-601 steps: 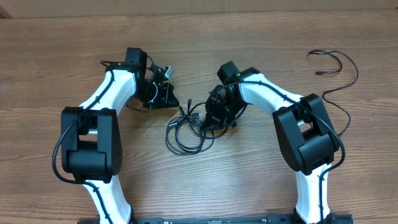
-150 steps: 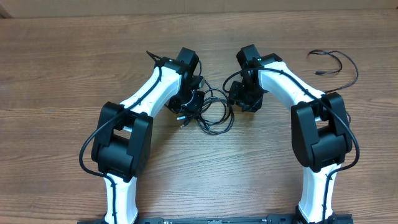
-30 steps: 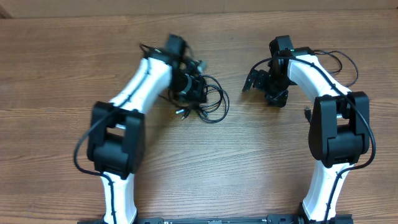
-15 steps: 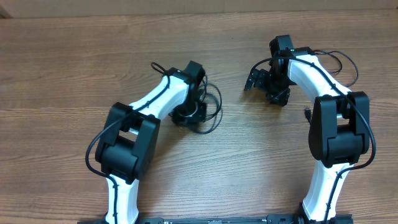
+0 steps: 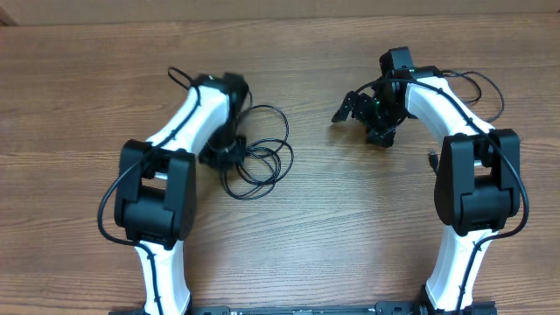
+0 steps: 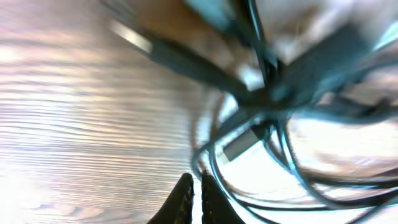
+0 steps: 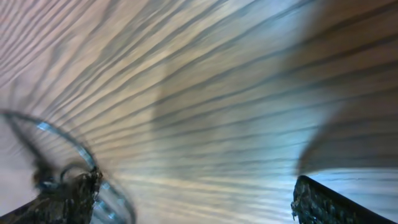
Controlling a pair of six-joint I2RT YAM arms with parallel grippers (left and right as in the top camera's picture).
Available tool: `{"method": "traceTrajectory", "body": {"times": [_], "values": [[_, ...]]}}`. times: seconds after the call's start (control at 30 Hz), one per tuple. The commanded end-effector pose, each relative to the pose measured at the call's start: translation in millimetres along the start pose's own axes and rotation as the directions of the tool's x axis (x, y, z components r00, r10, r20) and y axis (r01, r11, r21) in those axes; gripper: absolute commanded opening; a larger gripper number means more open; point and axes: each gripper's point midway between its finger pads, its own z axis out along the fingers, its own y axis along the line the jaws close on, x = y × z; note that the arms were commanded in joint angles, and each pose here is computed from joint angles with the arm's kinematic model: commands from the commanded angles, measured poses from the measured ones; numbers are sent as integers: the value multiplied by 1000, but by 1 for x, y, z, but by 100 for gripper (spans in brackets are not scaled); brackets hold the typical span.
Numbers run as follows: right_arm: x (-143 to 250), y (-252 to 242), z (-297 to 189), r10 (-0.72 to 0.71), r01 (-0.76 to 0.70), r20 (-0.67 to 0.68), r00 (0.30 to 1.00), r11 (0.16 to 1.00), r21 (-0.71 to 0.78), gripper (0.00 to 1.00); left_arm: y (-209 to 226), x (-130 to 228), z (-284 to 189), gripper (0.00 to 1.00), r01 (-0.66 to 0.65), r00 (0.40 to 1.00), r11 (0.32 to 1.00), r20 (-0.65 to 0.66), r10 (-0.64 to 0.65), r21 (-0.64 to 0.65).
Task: Untangle cables
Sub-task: 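Drop the bundle from the left gripper and pull it back left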
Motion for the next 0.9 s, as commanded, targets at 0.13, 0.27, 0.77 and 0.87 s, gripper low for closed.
{"method": "traceTrajectory", "body": {"times": [0.13, 0.27, 0.77, 0.87], "values": [[41, 24, -1, -242, 246, -80, 967, 969, 32, 100, 11, -18, -17, 5, 265, 963, 937, -23, -267, 229], [49, 29, 5, -276, 282, -86, 957, 957, 65, 100, 26, -8, -3, 5, 371, 929, 904, -86, -361, 212], [66, 135, 45, -541, 548, 90, 836, 823, -147, 9, -15, 24, 55, 5, 370, 928, 745, -259, -268, 555], [67, 138, 59, -510, 519, 104, 854, 849, -95, 9, -16, 23, 59, 5, 362, 932, 742, -244, -270, 563]]}}
